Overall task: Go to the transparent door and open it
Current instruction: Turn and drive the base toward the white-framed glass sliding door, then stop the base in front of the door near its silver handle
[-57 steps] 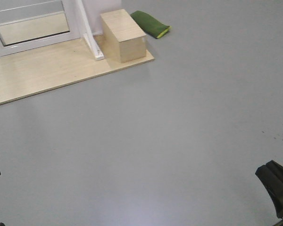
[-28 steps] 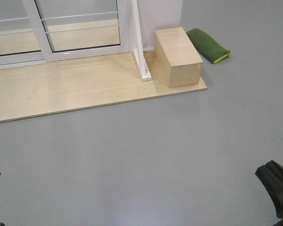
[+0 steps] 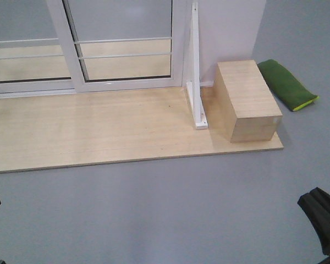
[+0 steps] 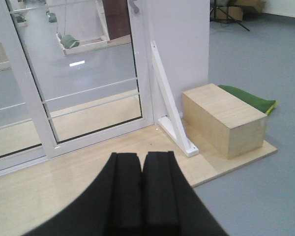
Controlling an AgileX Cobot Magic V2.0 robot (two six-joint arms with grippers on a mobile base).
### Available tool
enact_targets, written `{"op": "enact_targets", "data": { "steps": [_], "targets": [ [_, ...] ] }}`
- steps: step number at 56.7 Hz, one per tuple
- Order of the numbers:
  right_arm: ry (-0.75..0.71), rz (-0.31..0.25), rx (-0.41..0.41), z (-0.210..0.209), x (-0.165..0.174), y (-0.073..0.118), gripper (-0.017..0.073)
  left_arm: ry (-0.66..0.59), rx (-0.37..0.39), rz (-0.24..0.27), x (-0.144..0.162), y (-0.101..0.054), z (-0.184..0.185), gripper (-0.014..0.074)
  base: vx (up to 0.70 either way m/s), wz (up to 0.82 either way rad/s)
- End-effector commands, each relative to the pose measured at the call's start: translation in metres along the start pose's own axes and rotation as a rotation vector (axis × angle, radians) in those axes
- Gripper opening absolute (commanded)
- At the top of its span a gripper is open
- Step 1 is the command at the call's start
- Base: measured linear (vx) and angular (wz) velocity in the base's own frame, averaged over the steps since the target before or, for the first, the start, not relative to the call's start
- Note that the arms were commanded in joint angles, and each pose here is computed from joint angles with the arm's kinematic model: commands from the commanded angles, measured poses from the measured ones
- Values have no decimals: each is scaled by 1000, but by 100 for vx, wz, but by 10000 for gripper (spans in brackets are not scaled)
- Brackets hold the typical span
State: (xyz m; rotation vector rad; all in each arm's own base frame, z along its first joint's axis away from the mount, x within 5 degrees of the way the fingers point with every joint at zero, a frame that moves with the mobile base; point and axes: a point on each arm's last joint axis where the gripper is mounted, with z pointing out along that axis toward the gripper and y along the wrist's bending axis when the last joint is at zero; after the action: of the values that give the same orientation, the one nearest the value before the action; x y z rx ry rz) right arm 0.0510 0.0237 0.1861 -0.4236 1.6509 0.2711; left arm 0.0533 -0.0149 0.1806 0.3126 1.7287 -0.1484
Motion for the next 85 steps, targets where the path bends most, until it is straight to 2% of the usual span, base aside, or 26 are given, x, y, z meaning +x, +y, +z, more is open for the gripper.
{"op": "enact_targets", "data": {
  "steps": [1, 37, 85],
  "targets": [
    [-96, -9, 12, -1, -7, -1, -1, -82, 4, -1, -5, 0, -1, 3, 60, 18],
    [-96, -9, 12, -1, -7, -1, -1, -82, 4, -1, -5, 0, -1, 3, 58, 18],
    [-97, -9, 12, -1, -7, -1, -1, -82, 4, -1, -5, 0, -1, 3, 45, -1]
  ]
}}
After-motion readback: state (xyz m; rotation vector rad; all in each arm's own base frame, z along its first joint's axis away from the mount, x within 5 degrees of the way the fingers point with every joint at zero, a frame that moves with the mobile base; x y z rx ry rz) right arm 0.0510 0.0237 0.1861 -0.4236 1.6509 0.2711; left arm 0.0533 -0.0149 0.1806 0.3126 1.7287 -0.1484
